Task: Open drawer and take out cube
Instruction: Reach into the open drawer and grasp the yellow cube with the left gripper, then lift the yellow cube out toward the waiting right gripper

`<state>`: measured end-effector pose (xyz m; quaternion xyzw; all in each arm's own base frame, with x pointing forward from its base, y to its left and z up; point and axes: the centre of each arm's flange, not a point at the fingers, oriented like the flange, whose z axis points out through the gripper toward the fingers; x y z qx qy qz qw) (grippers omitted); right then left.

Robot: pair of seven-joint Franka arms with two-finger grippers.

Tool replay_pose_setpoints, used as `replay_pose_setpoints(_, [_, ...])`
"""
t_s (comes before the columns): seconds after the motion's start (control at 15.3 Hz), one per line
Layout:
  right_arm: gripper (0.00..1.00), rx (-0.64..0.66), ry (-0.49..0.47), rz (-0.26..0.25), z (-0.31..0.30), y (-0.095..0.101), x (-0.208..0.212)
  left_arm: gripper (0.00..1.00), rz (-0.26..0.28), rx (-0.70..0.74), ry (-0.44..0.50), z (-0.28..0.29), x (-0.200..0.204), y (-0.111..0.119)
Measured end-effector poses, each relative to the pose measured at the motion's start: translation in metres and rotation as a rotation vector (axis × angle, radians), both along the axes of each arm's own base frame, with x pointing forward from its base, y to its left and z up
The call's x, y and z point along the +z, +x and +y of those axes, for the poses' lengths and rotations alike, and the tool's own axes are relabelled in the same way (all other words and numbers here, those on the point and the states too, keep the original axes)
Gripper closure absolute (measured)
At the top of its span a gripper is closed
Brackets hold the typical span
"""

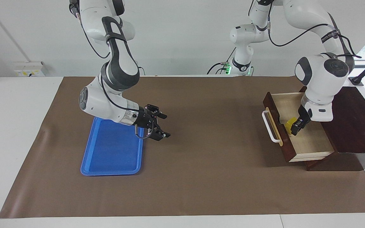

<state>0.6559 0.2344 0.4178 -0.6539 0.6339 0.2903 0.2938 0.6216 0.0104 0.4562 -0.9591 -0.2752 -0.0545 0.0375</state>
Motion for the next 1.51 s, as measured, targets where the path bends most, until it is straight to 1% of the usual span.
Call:
replay_pose_setpoints(0.13, [0.03,-0.032,0.023,0.015,0.013,0.002,-0.012,0.45,0.016,0.016,-0.034,-0.005,0.029,0.007])
replay_pose_setpoints(0.26, [0.03,-0.061,0.048,0.037,0.017,0.004,-0.025,0.45,0.043,0.038,-0.050,-0.015,0.050,0.013])
replay_pose_setpoints(0.39, [0.03,-0.061,0.048,0.047,0.019,0.006,-0.032,0.45,0.063,0.082,-0.055,-0.033,0.057,0.019])
replay_pose_setpoints(0.52, [0.03,-0.050,0.049,0.050,0.025,0.004,-0.033,0.45,0.072,0.151,-0.058,-0.059,0.060,0.023])
replay_pose_setpoints(0.79, [0.03,-0.009,0.056,0.051,0.031,0.000,-0.032,0.45,0.066,0.285,-0.063,-0.119,0.063,0.021])
replay_pose_setpoints(0.98, [0.03,0.056,0.064,0.040,0.035,-0.004,-0.035,0.45,0.052,0.419,-0.068,-0.161,0.064,0.013])
replay_pose_setpoints(1.18, [0.03,0.080,0.070,0.040,0.037,-0.006,-0.033,0.45,0.037,0.554,-0.076,-0.200,0.065,0.003])
replay_pose_setpoints(1.51, [0.03,0.109,0.069,0.030,0.060,-0.014,-0.031,0.45,-0.019,0.787,-0.120,-0.240,0.059,-0.005])
